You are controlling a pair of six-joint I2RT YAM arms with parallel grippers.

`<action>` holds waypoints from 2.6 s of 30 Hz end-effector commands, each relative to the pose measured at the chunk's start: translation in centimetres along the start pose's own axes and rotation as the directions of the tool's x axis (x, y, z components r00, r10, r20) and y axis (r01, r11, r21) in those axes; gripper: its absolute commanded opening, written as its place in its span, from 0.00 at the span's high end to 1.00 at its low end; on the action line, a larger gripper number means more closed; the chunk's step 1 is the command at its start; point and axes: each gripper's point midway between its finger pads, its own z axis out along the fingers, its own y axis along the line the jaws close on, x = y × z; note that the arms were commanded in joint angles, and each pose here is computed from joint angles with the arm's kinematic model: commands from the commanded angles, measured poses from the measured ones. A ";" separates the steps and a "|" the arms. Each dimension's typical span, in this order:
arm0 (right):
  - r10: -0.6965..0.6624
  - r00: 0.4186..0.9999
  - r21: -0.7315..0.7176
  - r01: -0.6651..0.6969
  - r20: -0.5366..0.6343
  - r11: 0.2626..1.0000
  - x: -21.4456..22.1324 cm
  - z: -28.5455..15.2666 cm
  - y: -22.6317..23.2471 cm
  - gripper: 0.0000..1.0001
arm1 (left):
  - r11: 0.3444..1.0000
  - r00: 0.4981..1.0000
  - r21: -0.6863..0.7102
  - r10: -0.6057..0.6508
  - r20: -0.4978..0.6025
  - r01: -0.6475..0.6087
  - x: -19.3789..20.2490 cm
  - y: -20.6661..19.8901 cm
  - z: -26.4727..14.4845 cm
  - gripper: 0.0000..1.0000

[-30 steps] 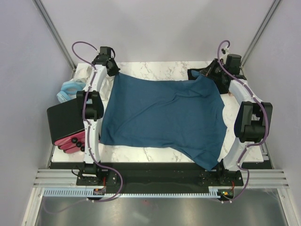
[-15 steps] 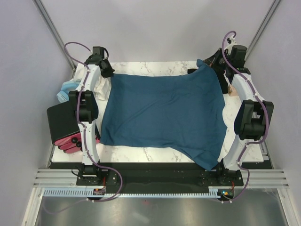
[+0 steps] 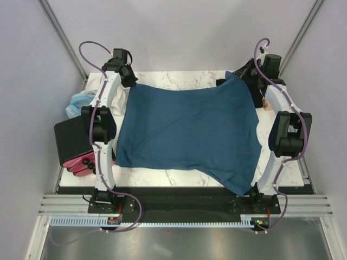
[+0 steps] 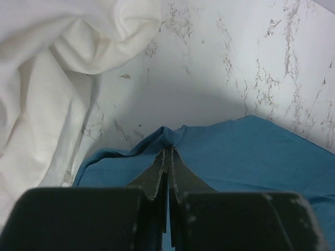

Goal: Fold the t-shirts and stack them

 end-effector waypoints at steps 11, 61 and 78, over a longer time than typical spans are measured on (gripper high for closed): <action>-0.129 0.984 -0.030 0.133 0.123 0.991 -4.0 -6.1 5.5 1.00 | 0.991 0.997 -0.119 0.065 0.036 -0.060 1.1 3.2 -8.6 0.98; 0.073 0.974 0.211 -0.027 -0.214 0.977 17.4 -14.8 -1.4 1.00 | 0.969 0.926 -0.143 0.142 -0.350 -0.203 14.1 8.6 -9.1 0.98; 0.089 0.961 0.285 -0.011 -0.260 0.958 20.0 -16.0 -3.4 1.00 | 0.951 0.889 -0.203 0.122 -0.442 -0.232 17.0 10.7 -8.2 0.97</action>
